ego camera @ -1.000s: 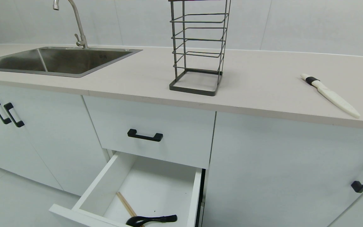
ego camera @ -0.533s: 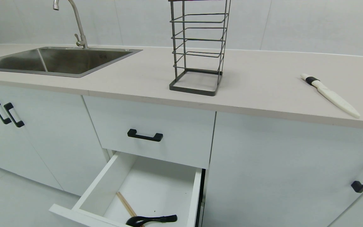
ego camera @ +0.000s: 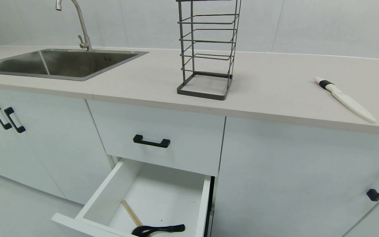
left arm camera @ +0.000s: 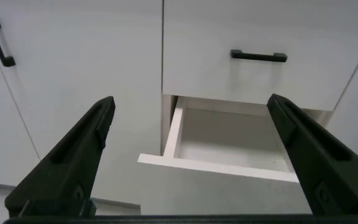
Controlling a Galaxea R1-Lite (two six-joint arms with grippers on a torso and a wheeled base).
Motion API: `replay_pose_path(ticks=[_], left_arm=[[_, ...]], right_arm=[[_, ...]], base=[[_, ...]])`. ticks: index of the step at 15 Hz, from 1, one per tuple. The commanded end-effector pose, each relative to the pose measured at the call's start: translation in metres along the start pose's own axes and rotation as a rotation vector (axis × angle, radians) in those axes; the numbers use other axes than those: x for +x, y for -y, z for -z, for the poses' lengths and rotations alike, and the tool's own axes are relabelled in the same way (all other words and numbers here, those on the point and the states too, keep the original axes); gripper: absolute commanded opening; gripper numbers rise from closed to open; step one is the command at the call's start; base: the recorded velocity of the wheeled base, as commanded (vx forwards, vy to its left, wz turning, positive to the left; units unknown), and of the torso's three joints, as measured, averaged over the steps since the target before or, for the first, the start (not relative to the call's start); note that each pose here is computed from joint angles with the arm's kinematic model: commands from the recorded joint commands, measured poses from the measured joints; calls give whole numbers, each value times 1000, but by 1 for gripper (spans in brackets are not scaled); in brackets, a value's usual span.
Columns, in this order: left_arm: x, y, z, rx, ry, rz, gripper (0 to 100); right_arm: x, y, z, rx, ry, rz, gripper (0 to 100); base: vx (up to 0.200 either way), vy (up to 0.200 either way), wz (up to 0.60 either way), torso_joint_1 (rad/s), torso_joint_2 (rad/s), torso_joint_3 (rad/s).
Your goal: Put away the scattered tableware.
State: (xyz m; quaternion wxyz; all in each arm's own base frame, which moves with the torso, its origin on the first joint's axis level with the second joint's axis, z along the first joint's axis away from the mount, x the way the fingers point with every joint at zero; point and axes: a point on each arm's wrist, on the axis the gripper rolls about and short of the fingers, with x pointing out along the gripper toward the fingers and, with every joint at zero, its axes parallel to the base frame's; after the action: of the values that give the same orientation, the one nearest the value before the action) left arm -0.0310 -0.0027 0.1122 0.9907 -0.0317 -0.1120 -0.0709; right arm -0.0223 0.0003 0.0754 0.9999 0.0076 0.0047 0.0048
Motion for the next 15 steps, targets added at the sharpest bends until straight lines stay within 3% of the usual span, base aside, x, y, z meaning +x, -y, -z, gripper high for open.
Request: replay_pose_path(ticks=[1, 2, 4, 5, 9, 10, 11, 12, 13, 15], left_arm=[[10, 2, -47, -13, 27, 32, 100], [20, 1, -57, -20, -9, 47, 100], [39, 0, -57, -35, -123, 59, 100], [56, -2, -55, -48, -218, 62, 100], [98, -4, -46, -84, -477, 79, 100], [113, -3, -33, -108, -635, 121, 100], [115, -2, -28, -111, -677, 128, 100], [117, 0, -15, -137, -817, 152, 100], [117, 3, -9, -146, -905, 178, 100], [117, 6, 1, -165, -1027, 190, 100]], right_arm=[[0, 0, 0, 0, -4, -1, 100], [0, 0, 0, 0, -4, 0, 100], [0, 0, 0, 0, -4, -1, 100], [0, 0, 0, 0, -4, -1, 100], [0, 0, 0, 0, -3, -1, 100], [0, 0, 0, 0, -4, -1, 100], [0, 0, 0, 0, -4, -1, 100], [0, 0, 0, 0, -4, -1, 100], [0, 0, 0, 0, -4, -1, 100], [0, 0, 0, 0, -4, -1, 100]], base=[[0, 0, 0, 0, 0, 0], [0, 0, 0, 0, 0, 0], [0, 0, 0, 0, 0, 0], [0, 0, 0, 0, 0, 0], [0, 0, 0, 0, 0, 0], [0, 0, 0, 0, 0, 0], [0, 0, 0, 0, 0, 0], [0, 0, 0, 0, 0, 0], [0, 0, 0, 0, 0, 0], [0, 0, 0, 0, 0, 0]])
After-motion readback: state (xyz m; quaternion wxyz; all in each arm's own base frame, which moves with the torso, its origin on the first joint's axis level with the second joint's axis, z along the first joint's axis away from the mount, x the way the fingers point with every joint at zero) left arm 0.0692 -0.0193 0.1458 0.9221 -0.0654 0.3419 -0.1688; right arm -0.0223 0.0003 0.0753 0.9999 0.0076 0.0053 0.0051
